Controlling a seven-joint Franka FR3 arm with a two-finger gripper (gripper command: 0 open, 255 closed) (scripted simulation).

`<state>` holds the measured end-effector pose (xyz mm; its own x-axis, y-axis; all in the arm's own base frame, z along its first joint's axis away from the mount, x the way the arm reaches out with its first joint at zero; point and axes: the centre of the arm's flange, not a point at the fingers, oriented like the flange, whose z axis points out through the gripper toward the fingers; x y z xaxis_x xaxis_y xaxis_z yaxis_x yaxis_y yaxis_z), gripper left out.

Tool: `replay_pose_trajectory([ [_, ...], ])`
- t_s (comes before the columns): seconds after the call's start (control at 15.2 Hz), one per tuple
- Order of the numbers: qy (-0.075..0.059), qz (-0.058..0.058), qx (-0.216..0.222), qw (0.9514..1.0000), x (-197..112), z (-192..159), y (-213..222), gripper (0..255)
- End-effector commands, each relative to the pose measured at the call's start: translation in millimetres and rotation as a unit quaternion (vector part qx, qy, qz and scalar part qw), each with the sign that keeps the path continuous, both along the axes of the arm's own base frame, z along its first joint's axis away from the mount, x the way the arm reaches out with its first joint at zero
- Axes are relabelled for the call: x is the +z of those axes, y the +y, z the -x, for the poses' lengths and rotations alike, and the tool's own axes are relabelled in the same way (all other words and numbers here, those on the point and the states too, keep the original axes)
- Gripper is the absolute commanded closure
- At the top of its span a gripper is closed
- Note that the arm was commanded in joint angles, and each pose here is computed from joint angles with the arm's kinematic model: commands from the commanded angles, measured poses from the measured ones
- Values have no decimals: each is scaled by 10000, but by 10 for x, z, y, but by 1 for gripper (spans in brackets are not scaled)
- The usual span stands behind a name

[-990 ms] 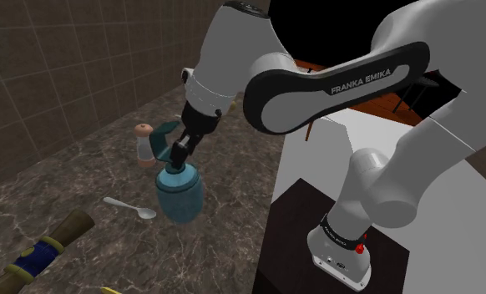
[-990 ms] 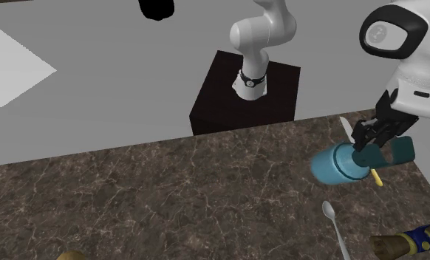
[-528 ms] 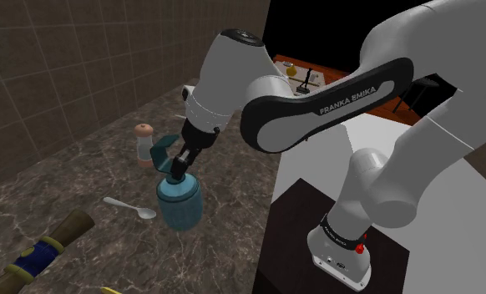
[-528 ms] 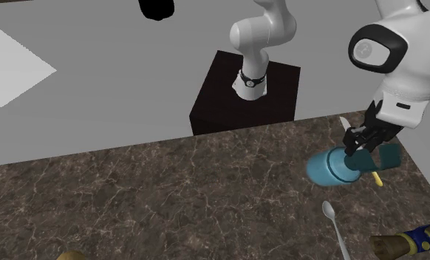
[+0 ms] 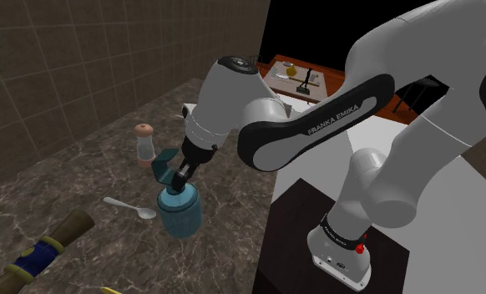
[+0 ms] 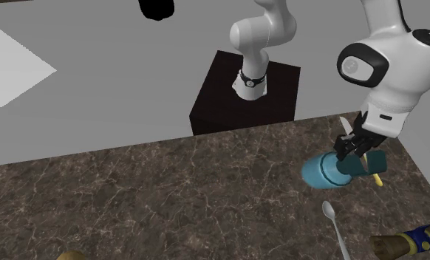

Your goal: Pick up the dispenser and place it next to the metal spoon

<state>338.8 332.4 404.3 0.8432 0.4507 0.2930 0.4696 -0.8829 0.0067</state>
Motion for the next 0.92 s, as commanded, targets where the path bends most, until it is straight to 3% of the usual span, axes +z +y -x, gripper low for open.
replay_pose_trajectory([
  [0.0, -8, -7, 1, 10000, -18, -2, 7, 255],
  [0.4, -8, -7, 1, 10000, -18, -2, 7, 255],
  [0.46, -8, -7, 1, 10000, -18, -2, 7, 0],
  [0.79, -8, -7, 1, 10000, -18, -2, 7, 0],
  [0.86, -8, -7, 1, 10000, 108, 33, -10, 0],
])
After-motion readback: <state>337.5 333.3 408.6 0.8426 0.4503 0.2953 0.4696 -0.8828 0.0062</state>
